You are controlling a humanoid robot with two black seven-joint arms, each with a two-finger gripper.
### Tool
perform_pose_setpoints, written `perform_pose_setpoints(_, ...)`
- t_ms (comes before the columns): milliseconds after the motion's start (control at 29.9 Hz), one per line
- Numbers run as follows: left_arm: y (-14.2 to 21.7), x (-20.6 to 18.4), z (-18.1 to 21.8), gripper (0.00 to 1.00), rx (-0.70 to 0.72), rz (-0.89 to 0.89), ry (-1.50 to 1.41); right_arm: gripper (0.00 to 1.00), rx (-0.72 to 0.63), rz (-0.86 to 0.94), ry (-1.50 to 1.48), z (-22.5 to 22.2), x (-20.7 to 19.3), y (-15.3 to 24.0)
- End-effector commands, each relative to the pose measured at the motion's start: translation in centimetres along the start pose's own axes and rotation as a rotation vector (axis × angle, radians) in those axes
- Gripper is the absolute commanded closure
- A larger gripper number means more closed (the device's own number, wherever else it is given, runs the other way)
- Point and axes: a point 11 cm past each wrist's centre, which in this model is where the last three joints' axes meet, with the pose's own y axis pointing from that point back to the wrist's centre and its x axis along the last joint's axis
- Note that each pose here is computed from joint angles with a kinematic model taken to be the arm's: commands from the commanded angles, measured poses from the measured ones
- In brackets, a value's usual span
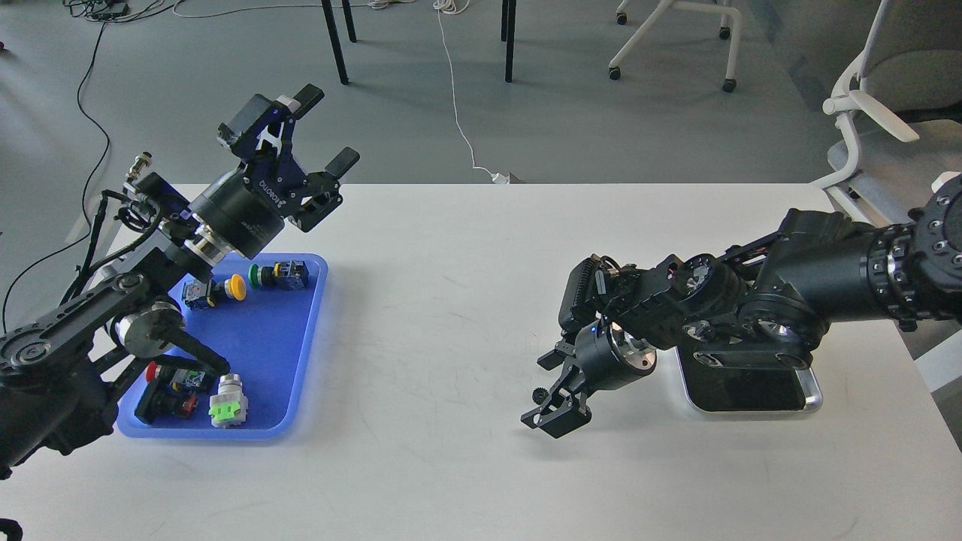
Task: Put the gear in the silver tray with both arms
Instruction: 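Lower the right gripper and grasp the black gear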
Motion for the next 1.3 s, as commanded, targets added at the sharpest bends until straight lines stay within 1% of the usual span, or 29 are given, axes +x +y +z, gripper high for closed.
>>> perform_pose_setpoints(0, 0.01, 0.02, 0.01, 0.02, 0.0, 0.0, -0.001, 0.09, -0.004, -0.018, 0.03, 0.04, -0.04, -0.82)
perform_pose_setpoints(134, 0.13, 0.11, 0.01, 0.02, 0.002, 0.002, -0.002, 0.18, -0.012, -0.028, 0.052, 0.26, -0.24, -1.36)
perform_pose_setpoints(201, 0.07, 0.13, 0.11, 0.02, 0.0, 0.002, -0.003, 0.28, -0.009, -0.028, 0.053, 0.18, -0.33, -1.47)
perform_pose_setpoints(234, 0.08, 0.11, 0.07, 0.02, 0.001, 0.002, -0.003, 0.31, -0.009, -0.028, 0.052, 0.2, -0.44, -1.46)
perform_pose_setpoints(368, 0.13, 0.11, 0.01, 0.02, 0.002, 0.002, -0.002, 0.35, -0.011, -0.031, 0.051, 0.27, -0.68, -1.42)
perform_pose_setpoints(401, 0.09, 0.07, -0.01, 0.02, 0.002, 0.002, -0.001, 0.39, -0.011, -0.033, 0.051, 0.28, -0.73, -1.42)
perform_pose_setpoints(435, 0.12, 0.11, 0.01, 0.02, 0.002, 0.002, -0.002, 0.44, -0.011, -0.033, 0.051, 0.28, -0.73, -1.42)
perform_pose_setpoints(468, 0.13, 0.11, 0.01, 0.02, 0.002, 0.002, -0.002, 0.46, -0.011, -0.031, 0.052, 0.28, -0.71, -1.42)
perform_pose_setpoints(535, 0.17, 0.11, -0.04, 0.02, 0.004, 0.003, -0.002, 0.47, -0.011, -0.029, 0.054, 0.29, -0.71, -1.41)
perform_pose_setpoints(635, 0.17, 0.11, -0.04, 0.02, 0.004, 0.003, -0.002, 0.52, -0.012, -0.029, 0.056, 0.31, -0.78, -1.4)
perform_pose_setpoints(669, 0.17, 0.12, -0.04, 0.02, 0.004, 0.004, -0.002, 0.54, -0.012, -0.029, 0.056, 0.31, -0.78, -1.4)
perform_pose_setpoints(802, 0.22, 0.13, -0.09, 0.02, 0.005, 0.005, -0.001, 0.68, -0.013, -0.03, 0.057, 0.35, -0.77, -1.35)
perform_pose_setpoints(903, 0.23, 0.08, -0.17, 0.02, 0.005, 0.005, 0.001, 0.74, -0.013, -0.03, 0.057, 0.35, -0.77, -1.35)
perform_pose_setpoints(1070, 0.31, 0.13, -0.2, 0.02, 0.007, 0.007, 0.0, 0.78, -0.017, -0.031, 0.058, 0.46, -0.74, -1.23)
perform_pose_setpoints(1271, 0.27, 0.13, -0.14, 0.02, 0.003, 0.007, 0.001, 0.78, -0.03, -0.023, 0.066, 0.8, -0.07, -0.75)
